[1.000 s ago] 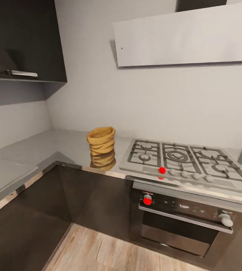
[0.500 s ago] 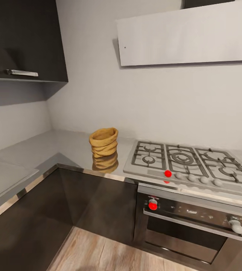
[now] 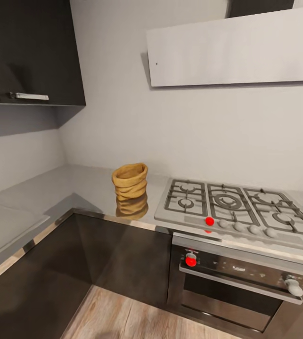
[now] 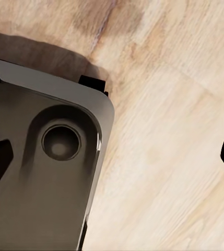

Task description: In the kitchen, take the popcorn bag from the countertop, put it into the microwave, and heat it until the popcorn is cooked so the cooked popcorn ends up inside the bag.

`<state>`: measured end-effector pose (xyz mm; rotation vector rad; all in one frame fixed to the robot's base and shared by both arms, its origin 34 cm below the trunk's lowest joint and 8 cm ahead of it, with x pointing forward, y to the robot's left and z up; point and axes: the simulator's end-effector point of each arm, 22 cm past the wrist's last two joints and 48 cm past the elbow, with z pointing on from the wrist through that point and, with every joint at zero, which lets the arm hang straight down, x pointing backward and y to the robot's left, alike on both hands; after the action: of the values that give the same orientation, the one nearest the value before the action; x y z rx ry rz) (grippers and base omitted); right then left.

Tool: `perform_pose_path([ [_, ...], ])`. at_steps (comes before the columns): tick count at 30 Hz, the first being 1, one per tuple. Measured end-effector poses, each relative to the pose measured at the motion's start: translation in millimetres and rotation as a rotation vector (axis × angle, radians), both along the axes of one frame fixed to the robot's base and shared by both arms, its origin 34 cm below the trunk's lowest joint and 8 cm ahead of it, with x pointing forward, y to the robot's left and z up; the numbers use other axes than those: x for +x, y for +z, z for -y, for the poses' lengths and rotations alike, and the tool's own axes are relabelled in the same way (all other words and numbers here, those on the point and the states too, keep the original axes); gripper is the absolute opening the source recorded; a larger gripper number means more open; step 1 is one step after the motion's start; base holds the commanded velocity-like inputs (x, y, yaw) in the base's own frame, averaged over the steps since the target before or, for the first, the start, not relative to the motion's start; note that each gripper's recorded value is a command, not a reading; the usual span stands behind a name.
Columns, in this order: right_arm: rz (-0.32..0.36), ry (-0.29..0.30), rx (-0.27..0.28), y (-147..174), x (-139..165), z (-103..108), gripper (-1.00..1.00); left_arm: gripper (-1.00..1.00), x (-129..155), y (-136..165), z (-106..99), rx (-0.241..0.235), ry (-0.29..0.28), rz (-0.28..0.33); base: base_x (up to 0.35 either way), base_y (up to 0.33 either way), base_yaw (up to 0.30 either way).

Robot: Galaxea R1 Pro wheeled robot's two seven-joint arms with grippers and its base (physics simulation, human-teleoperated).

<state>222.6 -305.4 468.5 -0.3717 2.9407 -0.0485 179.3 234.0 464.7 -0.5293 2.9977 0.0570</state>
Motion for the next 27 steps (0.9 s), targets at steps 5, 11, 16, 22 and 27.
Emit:
perform_pose_path([
  [5, -0.001, 0.006, -0.001, 8.0, -0.1, 0.2, 1.0, 1.0, 0.0, 8.0, 0.2, -0.001, -0.001, 0.0, 0.0, 0.0, 0.0],
  [11, -0.001, 0.006, -0.001, 17.3, -0.2, -0.4, 1.0, 1.0, 0.4, 17.3, 1.5, -0.007, -0.003, 0.002, 0.0, 0.0, 0.0],
  [16, 0.0, 0.006, 0.005, 24.7, -0.3, -4.1, 1.0, 1.0, 0.3, 24.9, 2.5, -0.011, -0.004, 0.003, 0.0, 0.0, 0.0],
  [22, -0.001, 0.003, 0.008, 33.5, -0.9, -6.2, 1.0, 1.0, -0.1, 33.9, 2.6, -0.012, -0.004, 0.003, 0.0, 0.0, 0.0],
  [27, 0.0, 0.003, 0.008, 40.8, -1.2, -6.0, 1.0, 1.0, -0.4, 41.2, 2.6, -0.011, -0.005, 0.003, 0.0, 0.0, 0.0],
])
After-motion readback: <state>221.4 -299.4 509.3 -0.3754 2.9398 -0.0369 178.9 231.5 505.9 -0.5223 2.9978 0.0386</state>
